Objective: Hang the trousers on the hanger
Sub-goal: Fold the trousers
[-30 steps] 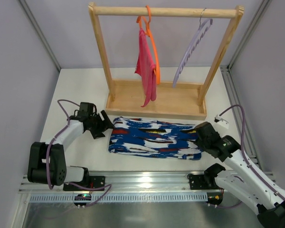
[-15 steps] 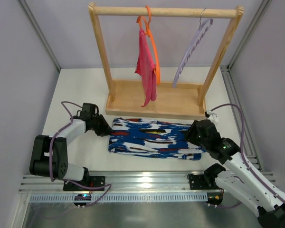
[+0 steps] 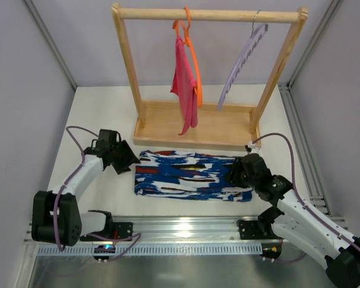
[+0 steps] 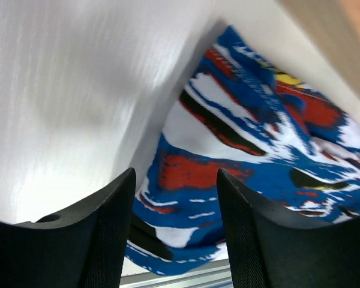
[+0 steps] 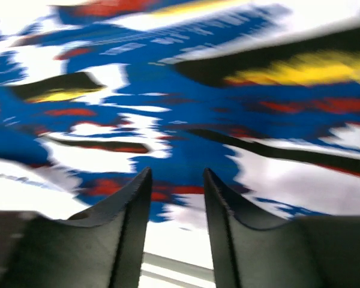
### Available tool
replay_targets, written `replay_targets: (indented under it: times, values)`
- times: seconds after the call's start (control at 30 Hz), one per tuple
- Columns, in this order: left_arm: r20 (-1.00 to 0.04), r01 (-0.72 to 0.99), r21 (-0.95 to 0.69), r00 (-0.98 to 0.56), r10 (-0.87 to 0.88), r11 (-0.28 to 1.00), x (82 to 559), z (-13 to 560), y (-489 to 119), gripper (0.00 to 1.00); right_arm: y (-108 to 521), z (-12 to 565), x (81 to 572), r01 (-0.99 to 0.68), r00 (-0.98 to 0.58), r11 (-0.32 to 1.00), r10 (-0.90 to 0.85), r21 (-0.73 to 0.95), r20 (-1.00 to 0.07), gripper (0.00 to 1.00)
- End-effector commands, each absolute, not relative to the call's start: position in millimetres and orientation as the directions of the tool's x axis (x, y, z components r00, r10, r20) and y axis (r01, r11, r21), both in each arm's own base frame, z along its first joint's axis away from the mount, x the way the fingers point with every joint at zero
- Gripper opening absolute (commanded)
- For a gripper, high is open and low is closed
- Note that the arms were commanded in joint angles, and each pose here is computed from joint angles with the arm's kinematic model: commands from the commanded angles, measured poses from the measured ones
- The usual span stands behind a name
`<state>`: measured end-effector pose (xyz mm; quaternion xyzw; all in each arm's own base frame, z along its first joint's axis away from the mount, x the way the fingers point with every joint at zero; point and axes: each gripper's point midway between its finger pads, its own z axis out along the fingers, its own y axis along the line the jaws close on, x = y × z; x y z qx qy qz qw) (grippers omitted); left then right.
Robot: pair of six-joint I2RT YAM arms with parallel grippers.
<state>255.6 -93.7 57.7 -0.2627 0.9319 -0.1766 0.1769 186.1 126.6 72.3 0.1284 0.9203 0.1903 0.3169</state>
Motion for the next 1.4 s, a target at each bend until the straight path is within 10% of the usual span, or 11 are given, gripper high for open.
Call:
replay_targets:
  times: [0.0, 0.23, 0.37, 0.83, 1.37]
  values:
    - [-0.352, -0.306, -0.536, -0.766, -0.538, 0.787, 280, 110, -104, 0.57, 182, 138, 199, -0.169, -0.741, 0.818, 0.263, 0.550, -0.618, 0.40]
    - [-0.283, -0.110, -0.756, -0.834, -0.473, 0.646, 294, 142, -160, 0.14, 279, 201, 206, -0.420, -0.688, 0.693, 0.179, 0.586, -0.704, 0.19]
    - [-0.248, -0.134, -0.759, -0.846, -0.473, 0.637, 300, 126, -163, 0.07, 337, 200, 208, -0.528, -0.668, 0.627, 0.111, 0.573, -0.736, 0.18]
    - [-0.206, -0.370, -0.582, -0.794, -0.572, 0.724, 309, 46, -130, 0.00, 438, 38, 150, -0.651, -0.698, 0.554, -0.168, 0.518, -0.696, 0.18]
    - [-0.230, -0.392, -0.462, -0.813, -0.534, 0.796, 299, 47, -109, 0.00, 514, 138, 173, -0.801, -0.519, 0.411, -0.117, 0.435, -0.847, 0.19]
